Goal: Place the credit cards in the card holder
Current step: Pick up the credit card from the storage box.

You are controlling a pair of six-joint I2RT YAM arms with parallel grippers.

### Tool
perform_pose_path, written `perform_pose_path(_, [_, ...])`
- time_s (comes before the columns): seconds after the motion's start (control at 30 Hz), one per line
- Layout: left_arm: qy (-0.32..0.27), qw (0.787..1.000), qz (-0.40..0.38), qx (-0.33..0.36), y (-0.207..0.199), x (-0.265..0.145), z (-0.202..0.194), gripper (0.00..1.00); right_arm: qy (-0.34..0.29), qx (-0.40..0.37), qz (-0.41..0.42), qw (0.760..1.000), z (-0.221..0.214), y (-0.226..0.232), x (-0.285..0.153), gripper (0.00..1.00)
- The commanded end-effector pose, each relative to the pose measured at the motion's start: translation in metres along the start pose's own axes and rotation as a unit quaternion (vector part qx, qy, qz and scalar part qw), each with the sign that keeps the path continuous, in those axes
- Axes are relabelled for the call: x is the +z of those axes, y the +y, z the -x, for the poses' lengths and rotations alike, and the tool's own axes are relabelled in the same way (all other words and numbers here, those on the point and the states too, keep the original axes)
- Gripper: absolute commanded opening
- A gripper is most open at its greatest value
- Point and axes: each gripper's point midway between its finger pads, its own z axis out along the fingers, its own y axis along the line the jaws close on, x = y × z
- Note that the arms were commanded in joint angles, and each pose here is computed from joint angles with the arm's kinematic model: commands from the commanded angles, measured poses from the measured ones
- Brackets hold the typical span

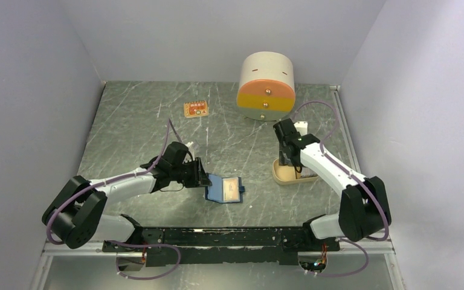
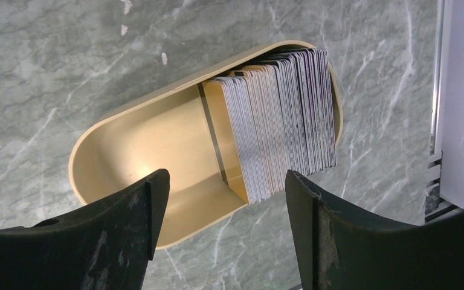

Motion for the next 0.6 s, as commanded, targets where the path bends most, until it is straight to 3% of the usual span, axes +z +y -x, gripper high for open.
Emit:
perform_pose_path(0.0, [-0.001,1.0,-0.027,0.012,-0.008,-0.004,0.0,0.36,0.013,-0.014,-0.043,0.999,0.0,-0.011,0.009,0.73])
perform_pose_path(0.57, [-0.006,0.999,-0.039,0.01,-0.014,-0.007,0.002,0.35,0.059,-0.065,-0.099,0.991,0.003,-0.017,0.039,0.73])
